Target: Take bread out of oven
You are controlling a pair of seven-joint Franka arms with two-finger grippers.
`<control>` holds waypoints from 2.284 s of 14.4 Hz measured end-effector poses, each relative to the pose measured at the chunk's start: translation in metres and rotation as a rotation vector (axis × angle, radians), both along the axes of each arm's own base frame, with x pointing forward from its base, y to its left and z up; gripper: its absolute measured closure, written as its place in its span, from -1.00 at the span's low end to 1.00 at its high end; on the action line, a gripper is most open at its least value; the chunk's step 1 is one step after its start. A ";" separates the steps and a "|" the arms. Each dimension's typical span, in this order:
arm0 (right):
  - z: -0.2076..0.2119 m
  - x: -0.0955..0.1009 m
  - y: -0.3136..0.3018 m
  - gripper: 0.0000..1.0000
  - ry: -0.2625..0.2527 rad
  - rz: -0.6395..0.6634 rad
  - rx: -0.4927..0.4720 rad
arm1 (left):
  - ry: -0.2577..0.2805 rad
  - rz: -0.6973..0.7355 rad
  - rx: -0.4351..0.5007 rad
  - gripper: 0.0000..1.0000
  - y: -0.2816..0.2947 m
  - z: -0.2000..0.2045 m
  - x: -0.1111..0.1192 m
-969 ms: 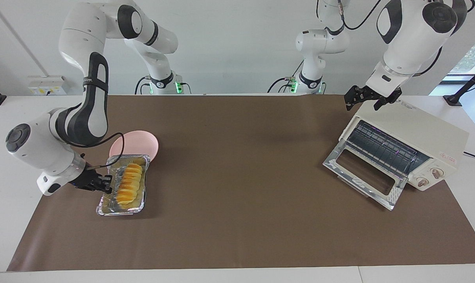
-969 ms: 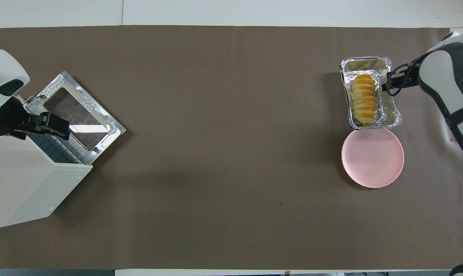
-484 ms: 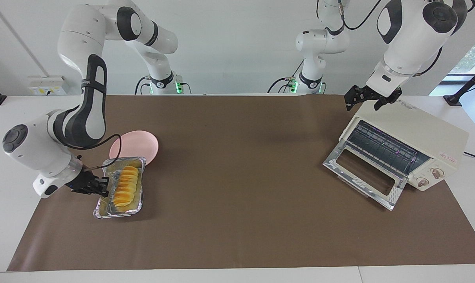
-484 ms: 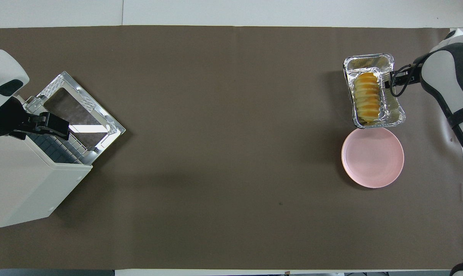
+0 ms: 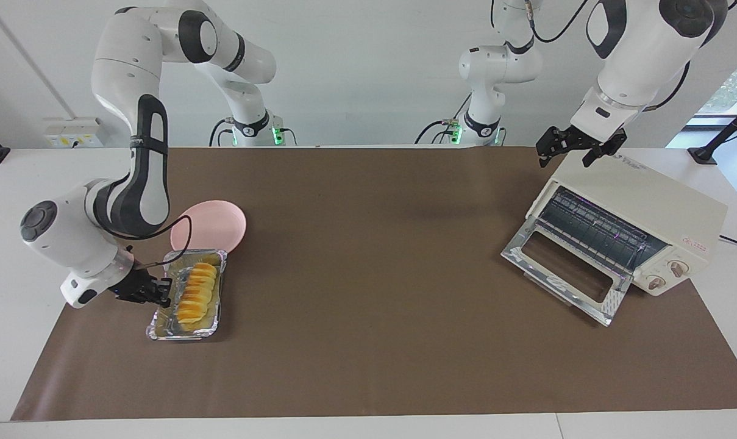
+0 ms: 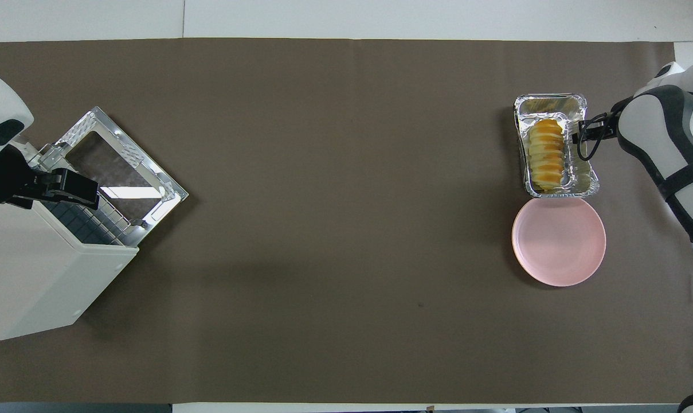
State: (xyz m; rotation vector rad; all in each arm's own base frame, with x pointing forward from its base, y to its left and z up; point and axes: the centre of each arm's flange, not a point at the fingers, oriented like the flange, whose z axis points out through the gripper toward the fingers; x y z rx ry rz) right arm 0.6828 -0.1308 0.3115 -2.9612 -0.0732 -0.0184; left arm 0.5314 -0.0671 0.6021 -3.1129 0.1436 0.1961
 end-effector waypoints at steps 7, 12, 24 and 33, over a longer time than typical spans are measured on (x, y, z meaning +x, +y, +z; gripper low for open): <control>0.010 0.000 0.001 0.70 -0.018 0.001 -0.003 | -0.001 0.000 0.000 -1.00 0.000 0.001 0.000; 0.053 0.010 0.012 -0.38 -0.042 0.015 -0.001 | -0.001 0.000 0.000 -1.00 0.000 0.001 0.000; 0.018 0.008 0.084 -1.00 -0.050 -0.081 -0.018 | -0.001 0.000 0.000 -1.00 0.000 0.001 0.000; -0.001 -0.012 0.084 -0.37 -0.051 -0.079 -0.030 | -0.001 0.000 0.000 -1.00 0.000 0.001 0.000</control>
